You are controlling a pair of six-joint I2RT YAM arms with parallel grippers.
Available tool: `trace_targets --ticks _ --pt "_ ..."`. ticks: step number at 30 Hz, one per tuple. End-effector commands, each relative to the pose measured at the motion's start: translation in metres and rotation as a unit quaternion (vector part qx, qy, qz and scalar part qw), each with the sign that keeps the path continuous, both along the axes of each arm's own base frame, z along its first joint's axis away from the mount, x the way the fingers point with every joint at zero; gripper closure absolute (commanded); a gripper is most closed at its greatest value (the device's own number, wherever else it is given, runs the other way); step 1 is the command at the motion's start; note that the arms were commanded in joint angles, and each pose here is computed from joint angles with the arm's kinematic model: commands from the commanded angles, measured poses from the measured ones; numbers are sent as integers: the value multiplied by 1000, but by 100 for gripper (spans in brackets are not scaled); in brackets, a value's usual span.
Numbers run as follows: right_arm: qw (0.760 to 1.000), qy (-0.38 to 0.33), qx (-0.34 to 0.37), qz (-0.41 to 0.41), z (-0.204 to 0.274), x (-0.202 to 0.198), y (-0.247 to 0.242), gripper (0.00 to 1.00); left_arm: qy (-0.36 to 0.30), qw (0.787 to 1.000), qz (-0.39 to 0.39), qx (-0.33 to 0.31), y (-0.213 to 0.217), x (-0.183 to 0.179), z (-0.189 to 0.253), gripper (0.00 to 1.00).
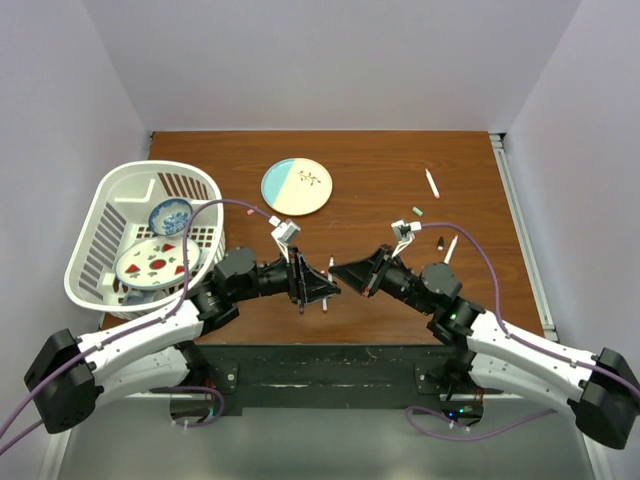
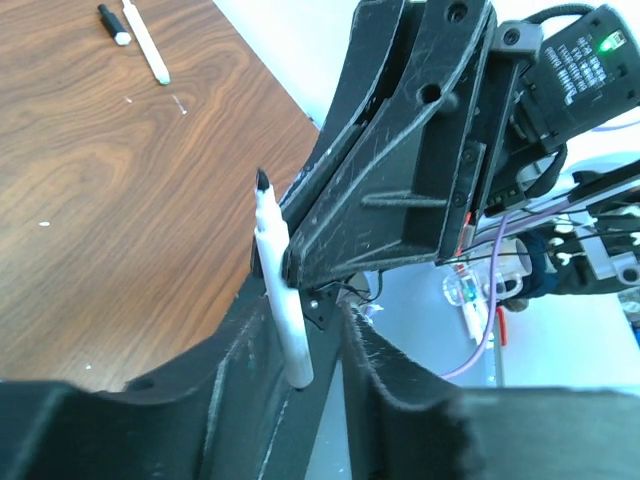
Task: Insert the pens into the pen caps
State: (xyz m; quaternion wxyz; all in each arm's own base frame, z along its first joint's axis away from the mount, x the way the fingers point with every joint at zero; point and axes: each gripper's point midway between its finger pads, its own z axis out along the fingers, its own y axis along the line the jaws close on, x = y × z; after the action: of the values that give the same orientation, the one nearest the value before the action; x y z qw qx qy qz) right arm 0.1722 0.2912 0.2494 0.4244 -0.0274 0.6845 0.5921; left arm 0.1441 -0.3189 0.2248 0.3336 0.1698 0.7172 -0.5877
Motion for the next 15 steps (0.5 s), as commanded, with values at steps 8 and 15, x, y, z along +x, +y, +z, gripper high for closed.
trace_targets --ticks 8,15 --pt "1000 -14 22 13 9 -9 -1 91 -47 998 -20 -27 -7 1 25 100" --pt "996 -20 -67 -60 15 11 -22 47 -50 995 55 65 16 18 3 100"
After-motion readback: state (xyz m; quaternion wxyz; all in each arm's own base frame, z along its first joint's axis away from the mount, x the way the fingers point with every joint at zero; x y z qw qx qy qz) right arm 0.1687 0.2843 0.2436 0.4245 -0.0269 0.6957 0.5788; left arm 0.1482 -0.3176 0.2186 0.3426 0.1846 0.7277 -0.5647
